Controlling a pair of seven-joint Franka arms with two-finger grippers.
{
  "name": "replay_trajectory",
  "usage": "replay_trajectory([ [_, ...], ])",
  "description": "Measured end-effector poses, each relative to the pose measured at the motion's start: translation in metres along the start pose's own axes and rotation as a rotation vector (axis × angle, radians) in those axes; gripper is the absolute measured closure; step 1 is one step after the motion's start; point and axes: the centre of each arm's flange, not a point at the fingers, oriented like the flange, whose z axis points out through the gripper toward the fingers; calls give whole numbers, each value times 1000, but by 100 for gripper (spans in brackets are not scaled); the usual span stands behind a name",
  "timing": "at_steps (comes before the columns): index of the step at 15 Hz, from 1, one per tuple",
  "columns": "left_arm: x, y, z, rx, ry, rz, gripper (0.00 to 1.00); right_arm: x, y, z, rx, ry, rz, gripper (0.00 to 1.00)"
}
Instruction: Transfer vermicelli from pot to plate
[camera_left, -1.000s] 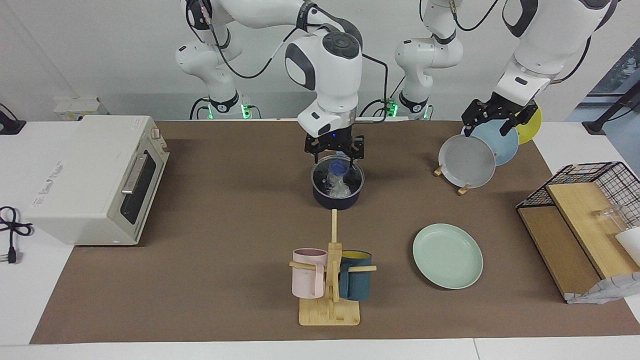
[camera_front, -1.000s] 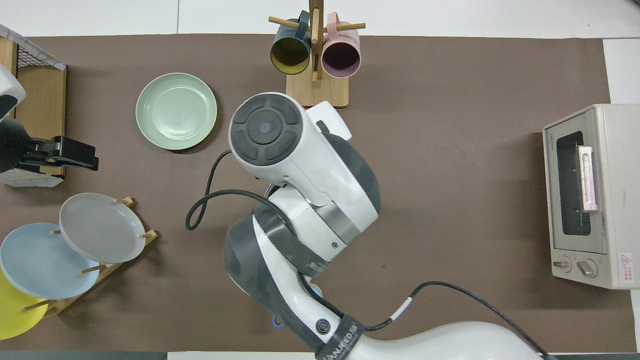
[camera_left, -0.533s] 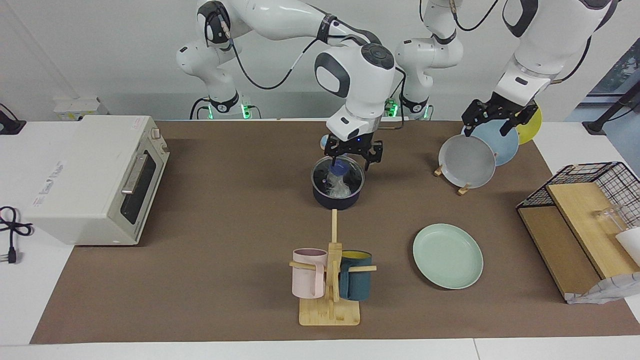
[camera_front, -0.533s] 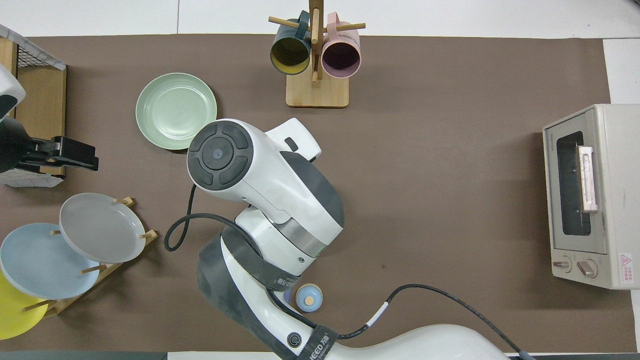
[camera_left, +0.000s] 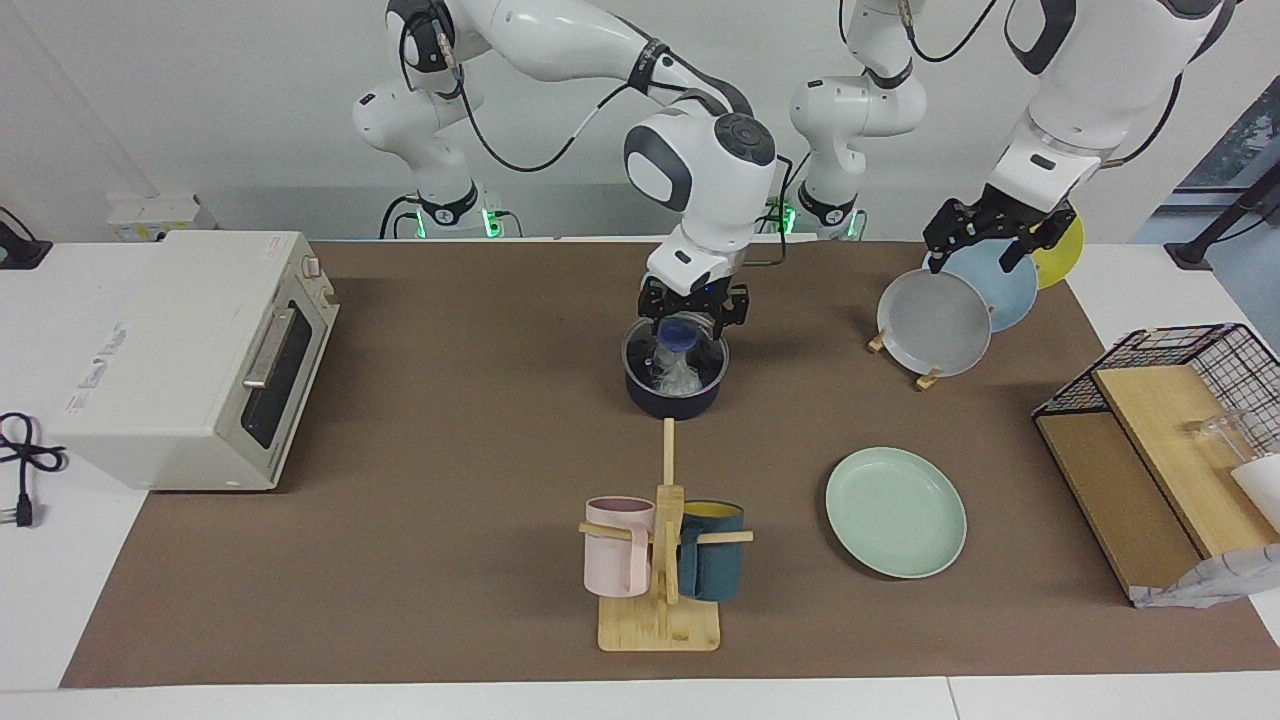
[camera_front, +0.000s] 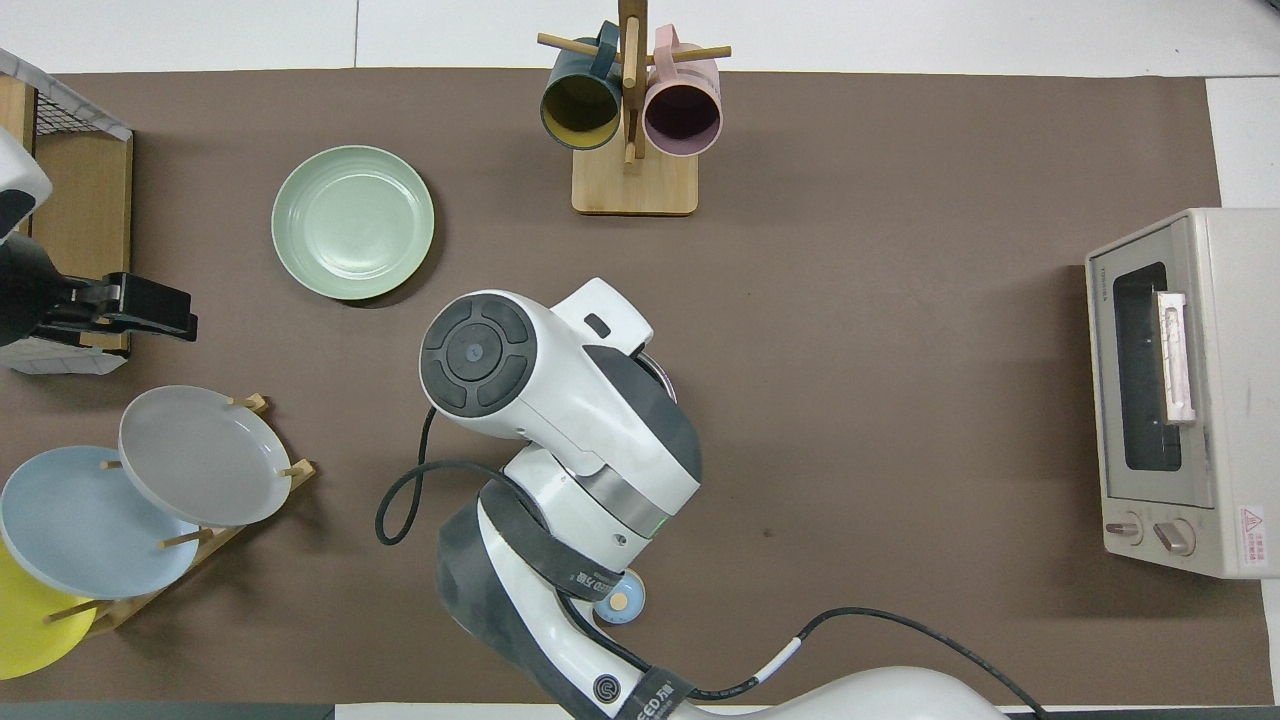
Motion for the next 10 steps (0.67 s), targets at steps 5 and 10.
replay_trajectory([
  [5,0,0,0,0,0,0,0,-13,4,24,15,2,-55,0],
  [10,0,0,0,0,0,0,0,-14,9,22,14,2,-87,3],
])
